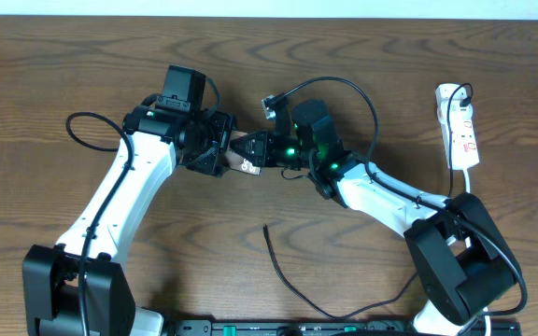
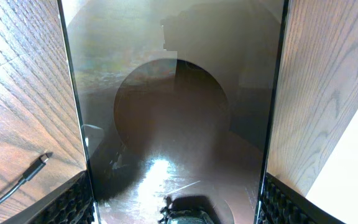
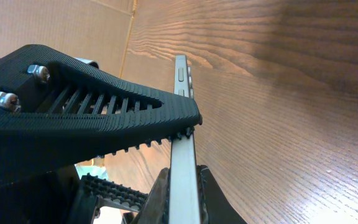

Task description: Plug charger to phone and switch on socket

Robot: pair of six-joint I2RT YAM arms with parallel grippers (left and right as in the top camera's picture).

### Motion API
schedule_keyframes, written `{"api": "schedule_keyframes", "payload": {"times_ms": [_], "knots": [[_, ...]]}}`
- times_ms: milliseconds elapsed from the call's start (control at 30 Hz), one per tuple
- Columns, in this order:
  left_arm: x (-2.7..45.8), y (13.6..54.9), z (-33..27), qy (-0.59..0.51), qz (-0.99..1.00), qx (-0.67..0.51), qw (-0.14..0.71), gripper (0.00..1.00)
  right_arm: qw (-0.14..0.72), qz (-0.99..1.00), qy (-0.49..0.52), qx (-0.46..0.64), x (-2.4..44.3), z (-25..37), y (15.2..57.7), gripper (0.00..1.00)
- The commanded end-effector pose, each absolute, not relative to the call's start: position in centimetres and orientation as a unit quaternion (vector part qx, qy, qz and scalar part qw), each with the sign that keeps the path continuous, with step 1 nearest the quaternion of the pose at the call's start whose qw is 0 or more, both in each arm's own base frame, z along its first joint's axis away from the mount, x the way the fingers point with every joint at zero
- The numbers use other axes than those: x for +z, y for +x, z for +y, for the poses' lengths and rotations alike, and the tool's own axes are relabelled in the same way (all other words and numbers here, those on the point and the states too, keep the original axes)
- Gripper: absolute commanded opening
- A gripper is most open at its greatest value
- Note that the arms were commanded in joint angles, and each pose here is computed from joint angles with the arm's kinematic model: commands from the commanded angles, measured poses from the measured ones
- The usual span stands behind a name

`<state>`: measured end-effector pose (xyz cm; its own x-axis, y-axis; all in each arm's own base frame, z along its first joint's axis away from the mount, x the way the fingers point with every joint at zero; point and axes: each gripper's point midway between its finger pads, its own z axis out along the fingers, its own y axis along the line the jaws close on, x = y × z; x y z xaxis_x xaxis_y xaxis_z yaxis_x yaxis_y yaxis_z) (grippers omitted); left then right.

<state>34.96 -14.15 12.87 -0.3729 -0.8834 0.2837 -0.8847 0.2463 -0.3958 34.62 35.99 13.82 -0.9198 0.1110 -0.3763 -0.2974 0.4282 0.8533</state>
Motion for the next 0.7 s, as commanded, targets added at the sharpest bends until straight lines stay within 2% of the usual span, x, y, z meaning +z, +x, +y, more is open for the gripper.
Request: {"api": "schedule_keyframes", "payload": {"times_ms": [0,67,100,300,600,667], "knots": [[13.83,34.66,-15.02,0.552,-0.789,0.269,0.008,0.15,0.171,0.808,-0.086,0.558,14.94,37.47,33.08,0.01],[13.83,34.67,-15.01,0.552,-0.789,0.269,0.008,0.16,0.171,0.808,-0.086,0.558,14.94,37.47,33.08,0.01],[13.83,34.66,-15.02,0.552,-0.789,0.269,0.008,0.24,0.171,0.808,-0.086,0.558,14.94,37.47,33.08,0.01],[13.83,34.66,-15.01,0.55,-0.79,0.269,0.008,0.43,0.171,0.808,-0.086,0.558,14.94,37.47,33.08,0.01],[13.79,34.58,-14.98,0.551,-0.79,0.267,0.009,0.87,0.17,0.807,-0.086,0.559,14.95,37.46,33.06,0.01],[13.76,34.52,-14.96,0.552,-0.79,0.266,0.01,0.91,0.17,0.807,-0.086,0.559,14.96,37.45,33.06,0.01]]}}
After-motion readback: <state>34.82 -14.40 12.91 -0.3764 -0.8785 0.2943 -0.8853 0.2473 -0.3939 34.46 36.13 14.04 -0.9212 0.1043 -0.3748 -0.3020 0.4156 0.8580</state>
